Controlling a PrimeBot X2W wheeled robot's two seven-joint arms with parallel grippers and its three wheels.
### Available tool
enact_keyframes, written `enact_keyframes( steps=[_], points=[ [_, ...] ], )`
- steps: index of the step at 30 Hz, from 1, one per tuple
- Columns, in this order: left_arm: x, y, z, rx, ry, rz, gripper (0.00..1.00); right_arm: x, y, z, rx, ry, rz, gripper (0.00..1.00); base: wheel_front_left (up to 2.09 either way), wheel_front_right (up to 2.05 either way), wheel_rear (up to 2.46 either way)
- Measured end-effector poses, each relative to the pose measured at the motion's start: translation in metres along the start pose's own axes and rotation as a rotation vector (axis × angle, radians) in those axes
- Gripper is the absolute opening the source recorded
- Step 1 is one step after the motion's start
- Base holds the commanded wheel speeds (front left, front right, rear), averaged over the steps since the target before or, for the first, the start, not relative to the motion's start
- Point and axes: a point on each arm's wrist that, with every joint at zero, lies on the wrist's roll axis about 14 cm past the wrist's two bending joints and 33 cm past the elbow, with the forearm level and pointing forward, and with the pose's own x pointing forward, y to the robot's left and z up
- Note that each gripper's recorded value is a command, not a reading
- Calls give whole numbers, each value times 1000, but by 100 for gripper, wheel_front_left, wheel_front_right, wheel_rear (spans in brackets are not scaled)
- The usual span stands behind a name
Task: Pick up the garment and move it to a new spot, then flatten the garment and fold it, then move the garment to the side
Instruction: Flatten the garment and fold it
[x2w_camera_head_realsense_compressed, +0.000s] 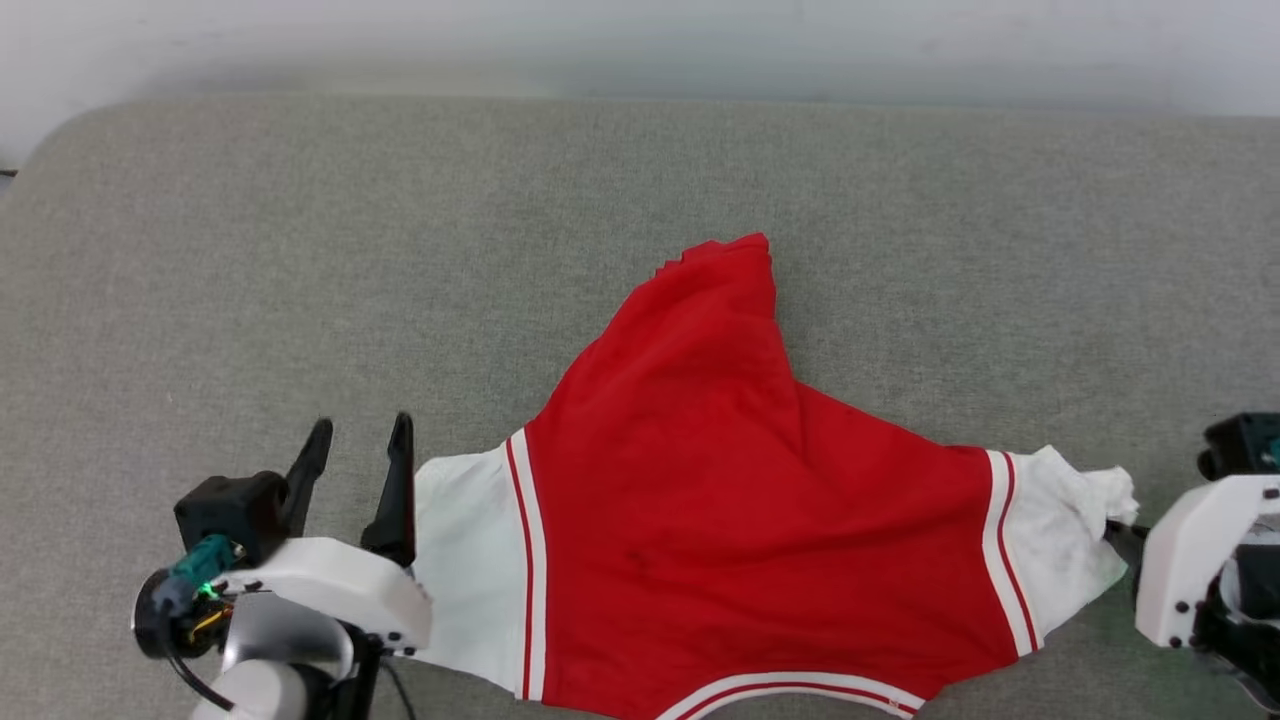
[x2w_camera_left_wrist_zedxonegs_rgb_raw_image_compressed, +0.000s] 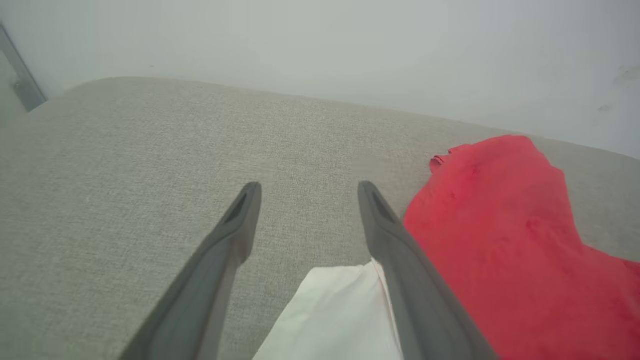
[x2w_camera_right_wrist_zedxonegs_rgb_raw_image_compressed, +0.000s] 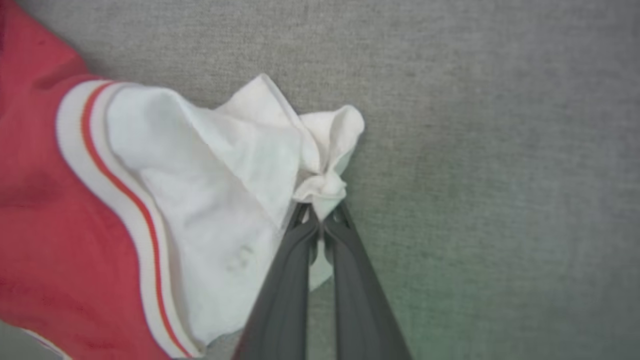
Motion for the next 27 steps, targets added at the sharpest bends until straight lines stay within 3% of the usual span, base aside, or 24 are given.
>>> enact_keyframes(
  steps=[6,15,27],
  points=[
    [-20,13,-24,-42,256,-39,100,-30,-15,12,21,-111,-60,0,0,0,0],
    [-64,21,-59,-88,596,-88,100,-60,-13,-10,84,-142,-82,0,0,0,0],
    [-62,21,-112,-100,822,-69,100,-56,-3,-21,114,-119,-72,0,0,0,0]
  ],
)
